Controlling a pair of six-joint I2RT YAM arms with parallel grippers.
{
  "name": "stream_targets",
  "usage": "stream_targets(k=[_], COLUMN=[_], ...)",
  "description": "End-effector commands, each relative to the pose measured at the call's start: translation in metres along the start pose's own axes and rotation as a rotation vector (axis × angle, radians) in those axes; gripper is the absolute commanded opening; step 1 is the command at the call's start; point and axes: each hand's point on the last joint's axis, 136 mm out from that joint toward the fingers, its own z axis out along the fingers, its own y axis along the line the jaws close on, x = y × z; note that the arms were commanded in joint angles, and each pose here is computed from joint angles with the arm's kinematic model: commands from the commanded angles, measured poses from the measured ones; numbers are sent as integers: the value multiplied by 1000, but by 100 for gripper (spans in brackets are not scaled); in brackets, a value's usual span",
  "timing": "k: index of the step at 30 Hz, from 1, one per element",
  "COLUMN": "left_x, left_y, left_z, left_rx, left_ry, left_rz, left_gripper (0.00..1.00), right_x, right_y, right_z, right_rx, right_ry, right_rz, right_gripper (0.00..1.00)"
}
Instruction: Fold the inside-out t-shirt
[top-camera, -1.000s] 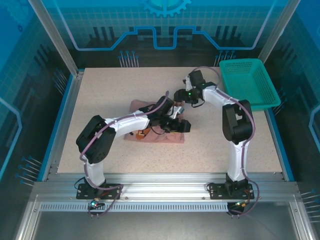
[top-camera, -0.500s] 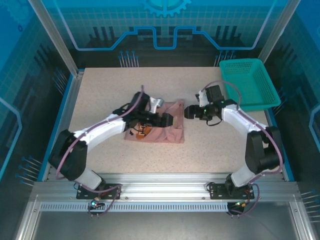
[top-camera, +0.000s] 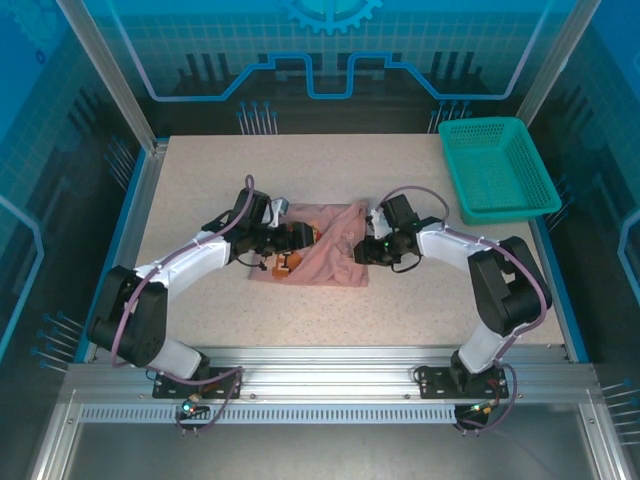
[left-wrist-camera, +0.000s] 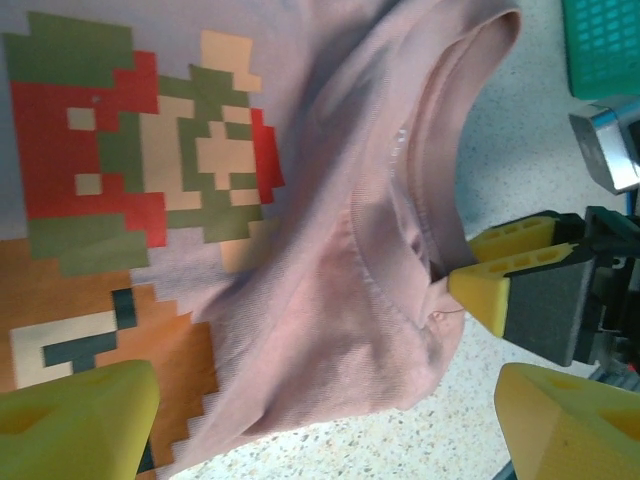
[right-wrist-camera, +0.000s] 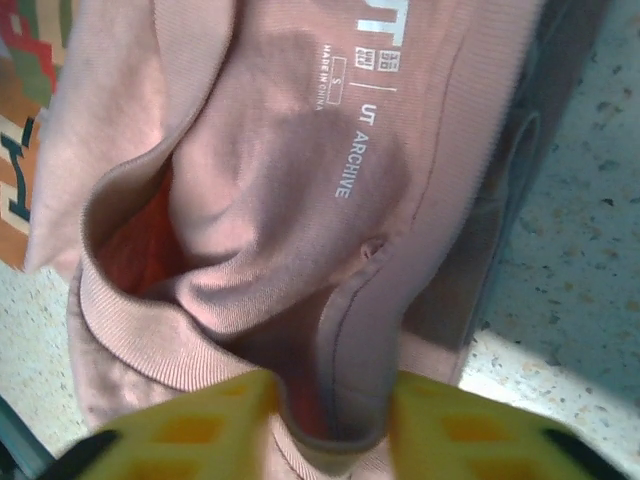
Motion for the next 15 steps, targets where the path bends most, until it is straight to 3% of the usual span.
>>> stream_targets(k=[1,3,8,12,15], left_x=[0,0,3,6,6], left_y=[11,14,15,22,26], left_z=[-11,-14,-18,-16,-13], left_rx=[-71,-79,-92,-123,-141], left_ry=[-20,-25,-11,5,10], left_rz=[15,17,42,54,58], left_gripper=[88,88,88,88,88], right_x=[-7,-4,1,1,4], right_y=[-1,-15,-34,-47,-52], right_z=[-5,-11,-21,-19,-18], right_rx=[28,100,173,207,228], right_ry=[-18,-8,13,30,58], right_rz=[-11,-11,5,30,34], right_gripper=[22,15,11,12,21])
